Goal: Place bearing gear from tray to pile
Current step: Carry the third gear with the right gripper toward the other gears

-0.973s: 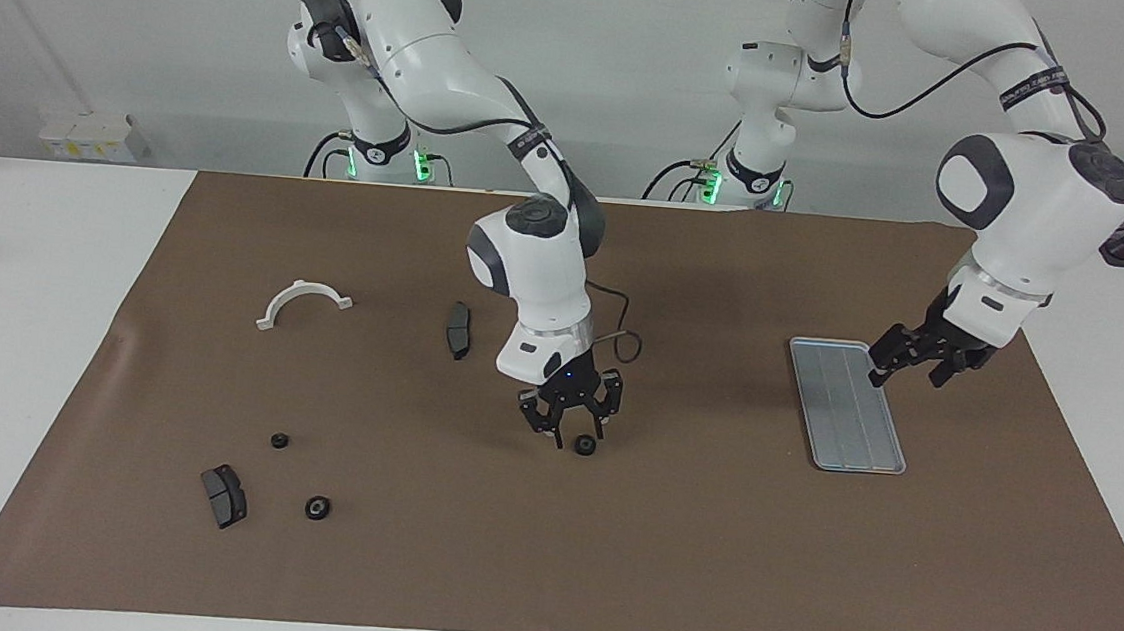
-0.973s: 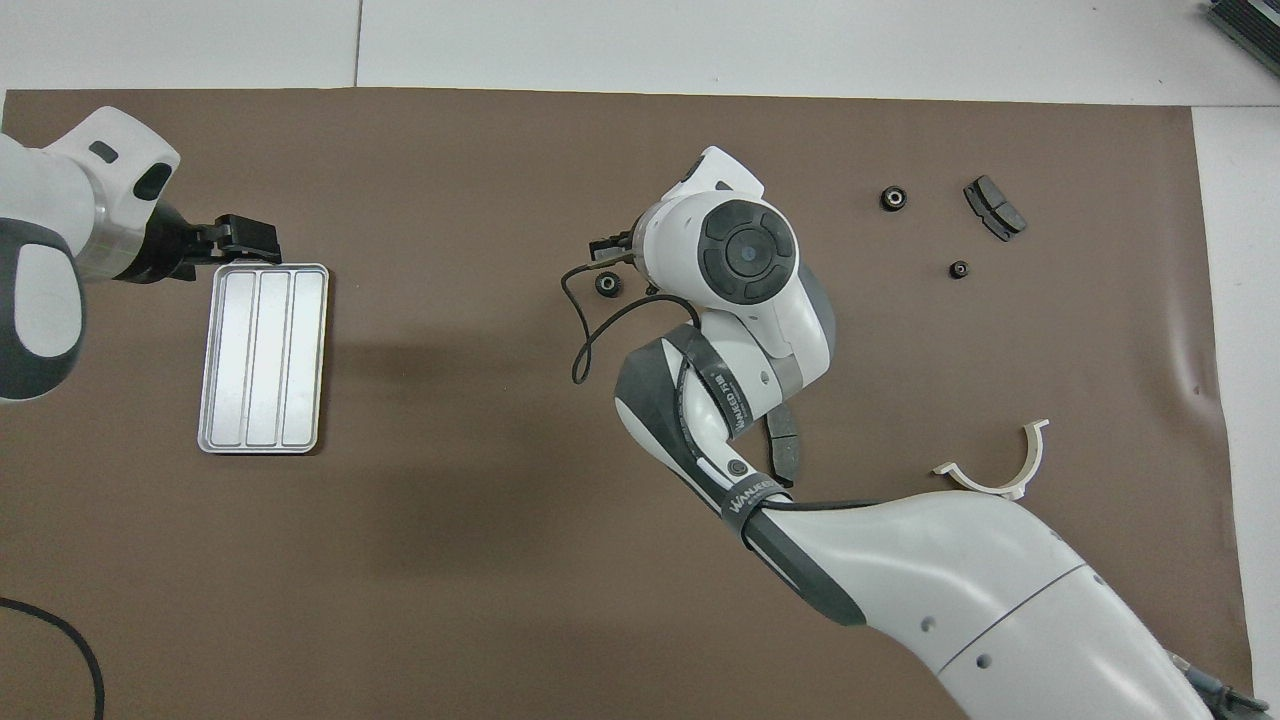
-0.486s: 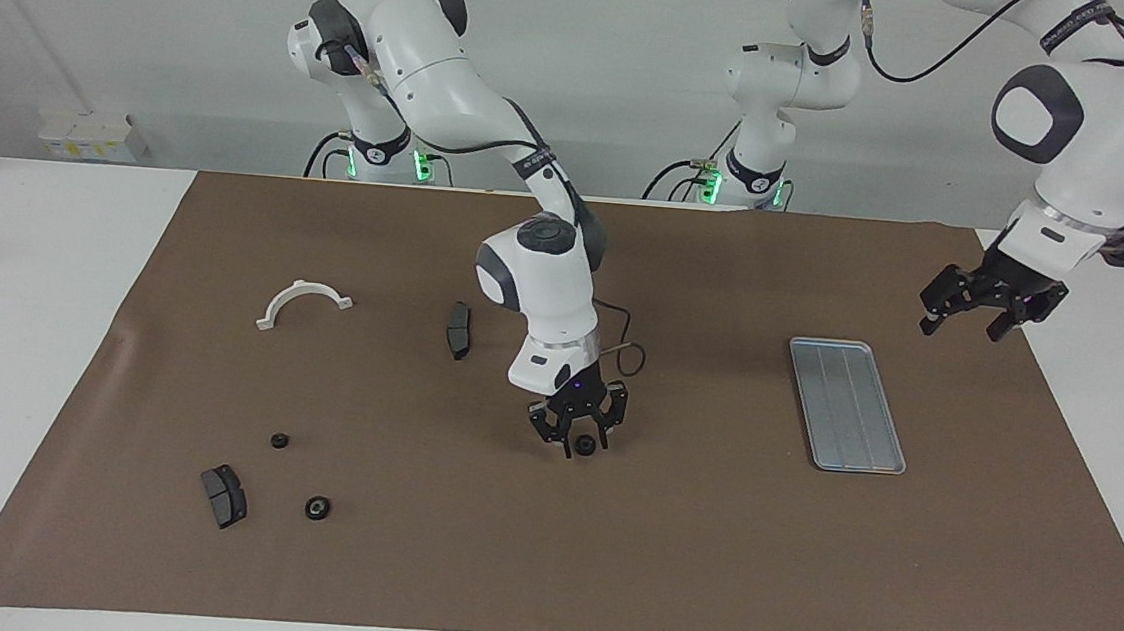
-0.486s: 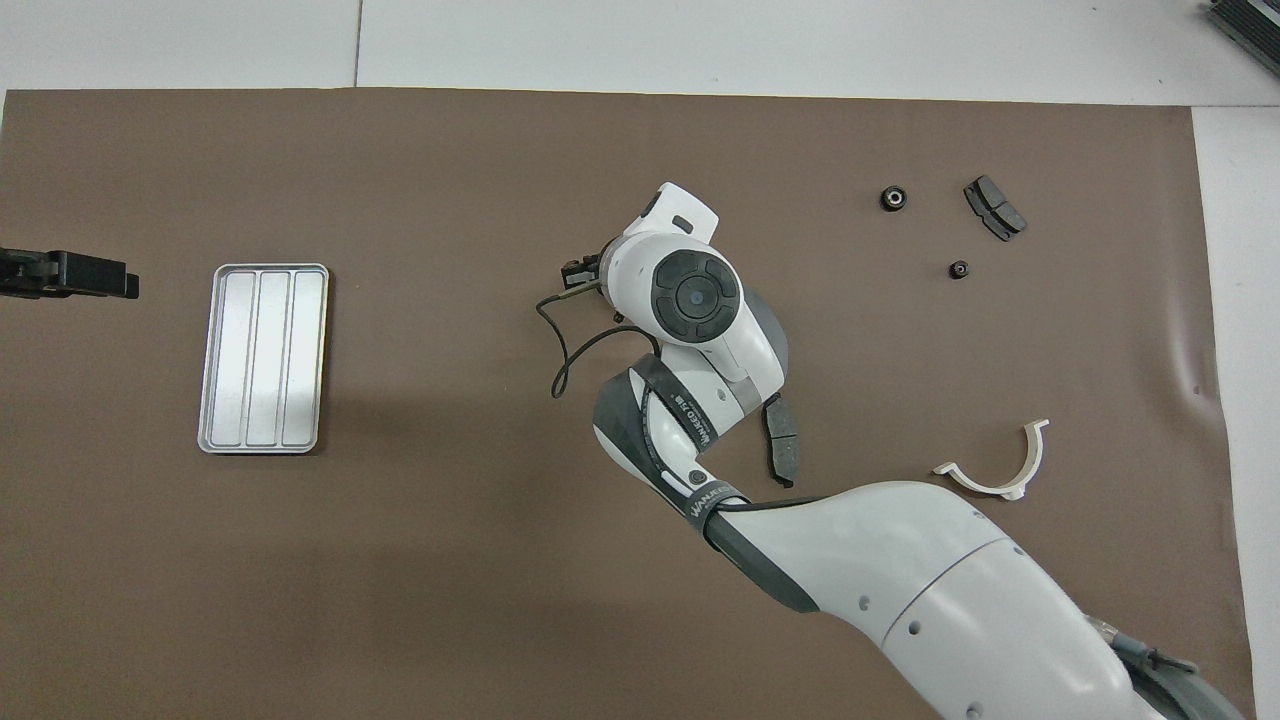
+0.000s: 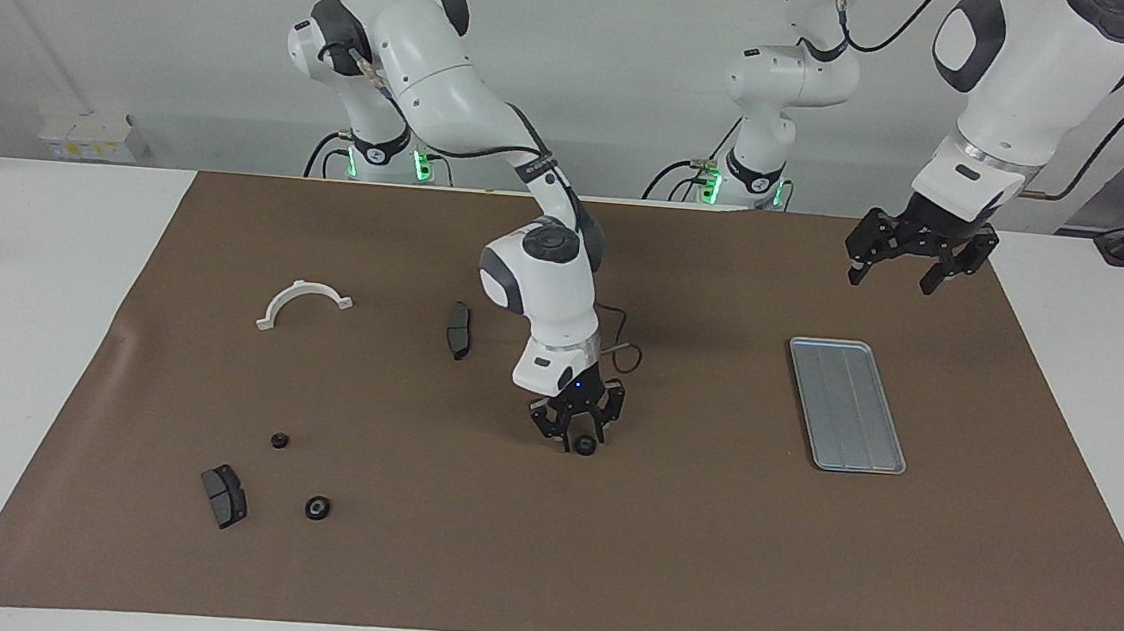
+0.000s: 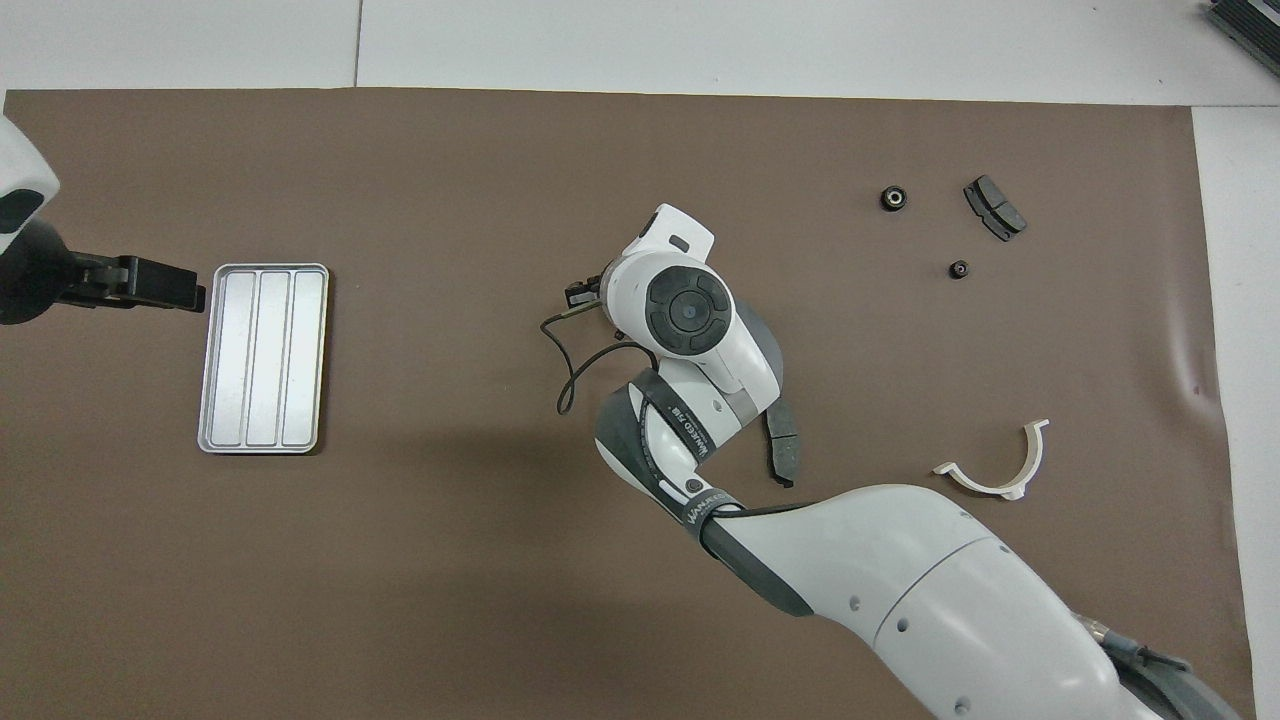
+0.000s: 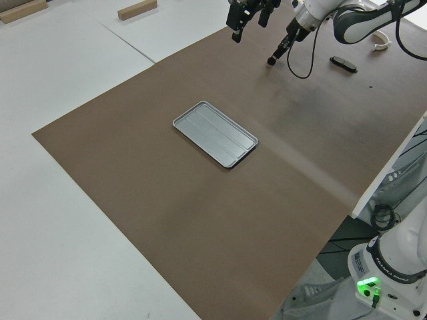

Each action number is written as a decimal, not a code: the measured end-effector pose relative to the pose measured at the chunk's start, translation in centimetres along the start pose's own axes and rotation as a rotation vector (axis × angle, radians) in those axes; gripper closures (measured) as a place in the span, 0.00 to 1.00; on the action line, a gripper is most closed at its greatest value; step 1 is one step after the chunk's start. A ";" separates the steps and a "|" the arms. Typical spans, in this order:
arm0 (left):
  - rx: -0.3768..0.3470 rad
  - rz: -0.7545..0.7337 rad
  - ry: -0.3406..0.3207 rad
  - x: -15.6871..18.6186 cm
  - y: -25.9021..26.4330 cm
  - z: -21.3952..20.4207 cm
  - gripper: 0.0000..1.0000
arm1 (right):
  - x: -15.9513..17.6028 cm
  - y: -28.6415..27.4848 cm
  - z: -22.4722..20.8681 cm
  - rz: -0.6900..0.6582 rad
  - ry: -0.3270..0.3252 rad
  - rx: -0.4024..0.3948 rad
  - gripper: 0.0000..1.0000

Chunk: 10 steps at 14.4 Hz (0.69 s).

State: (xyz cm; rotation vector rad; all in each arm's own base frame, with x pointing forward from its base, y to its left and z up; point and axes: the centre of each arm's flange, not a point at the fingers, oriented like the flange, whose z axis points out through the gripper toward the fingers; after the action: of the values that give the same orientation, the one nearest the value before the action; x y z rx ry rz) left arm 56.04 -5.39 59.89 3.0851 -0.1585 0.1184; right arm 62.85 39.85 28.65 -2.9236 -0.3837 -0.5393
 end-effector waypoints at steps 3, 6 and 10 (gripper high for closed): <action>0.001 -0.025 -0.015 -0.2 -1.4 0.1 0.00 | -0.3 -0.1 0.2 -0.003 -0.005 -0.001 0.49; 0.001 -0.029 -0.018 -0.3 -1.7 0.0 0.00 | -0.4 -0.1 0.3 -0.008 -0.006 -0.004 0.54; 0.002 -0.038 -0.019 -0.3 -2.1 0.0 0.00 | -0.3 0.0 0.2 -0.010 -0.005 -0.006 0.65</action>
State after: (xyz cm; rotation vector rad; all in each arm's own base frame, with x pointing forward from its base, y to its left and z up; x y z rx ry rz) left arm 55.92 -3.22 59.79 3.0899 -0.1002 0.0876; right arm 62.63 39.86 28.34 -2.9306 -0.3977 -0.5361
